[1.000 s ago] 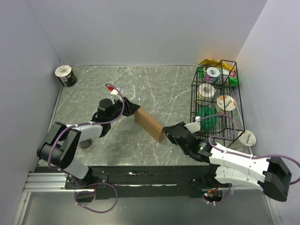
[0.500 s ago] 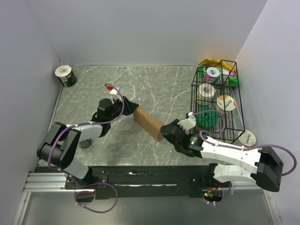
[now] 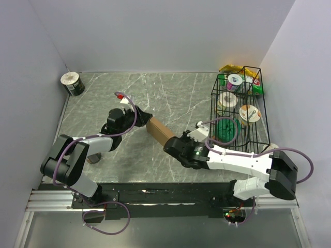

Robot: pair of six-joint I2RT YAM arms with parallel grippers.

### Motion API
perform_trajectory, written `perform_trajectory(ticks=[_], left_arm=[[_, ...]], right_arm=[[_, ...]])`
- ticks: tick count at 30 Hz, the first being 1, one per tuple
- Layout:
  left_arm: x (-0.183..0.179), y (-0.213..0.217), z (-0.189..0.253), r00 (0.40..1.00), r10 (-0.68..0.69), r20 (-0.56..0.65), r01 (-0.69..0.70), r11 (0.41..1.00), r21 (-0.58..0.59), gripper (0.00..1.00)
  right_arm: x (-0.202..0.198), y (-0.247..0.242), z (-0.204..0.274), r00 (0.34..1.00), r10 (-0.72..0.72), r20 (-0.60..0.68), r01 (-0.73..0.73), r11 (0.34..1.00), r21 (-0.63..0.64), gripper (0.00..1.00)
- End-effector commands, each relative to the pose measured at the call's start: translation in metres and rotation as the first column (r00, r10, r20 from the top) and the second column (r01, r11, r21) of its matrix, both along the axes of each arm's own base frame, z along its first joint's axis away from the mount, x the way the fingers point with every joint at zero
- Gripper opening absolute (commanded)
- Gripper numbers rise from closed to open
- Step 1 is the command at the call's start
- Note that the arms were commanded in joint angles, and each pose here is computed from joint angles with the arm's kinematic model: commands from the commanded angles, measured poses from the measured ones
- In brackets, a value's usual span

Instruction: Fold the paper box

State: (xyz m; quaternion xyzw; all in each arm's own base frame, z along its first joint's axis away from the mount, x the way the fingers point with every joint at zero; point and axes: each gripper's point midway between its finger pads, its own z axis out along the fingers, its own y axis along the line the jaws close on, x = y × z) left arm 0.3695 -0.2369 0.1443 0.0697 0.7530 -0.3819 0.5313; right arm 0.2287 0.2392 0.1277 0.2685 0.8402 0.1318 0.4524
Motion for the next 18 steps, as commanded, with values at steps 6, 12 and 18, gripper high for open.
perform_trajectory(ticks=[6, 12, 18], left_arm=[[-0.042, 0.005, -0.064, 0.978, -0.031, -0.205, 0.047, 0.996, 0.076, 0.31], [-0.053, 0.015, -0.058, 0.984, 0.005, -0.177, 0.002, 0.999, 0.042, 0.34], [-0.069, 0.034, -0.058, 0.978, 0.09, -0.189, -0.089, 0.996, 0.013, 0.38]], right_arm=[[-0.066, -0.036, -0.072, 0.953, 0.025, -0.302, -0.137, 0.924, -0.356, 0.01], [-0.075, -0.024, -0.056, 0.96, 0.063, -0.273, -0.155, 0.931, -0.329, 0.0], [-0.086, -0.008, -0.044, 0.96, 0.123, -0.251, -0.193, 0.94, -0.28, 0.0]])
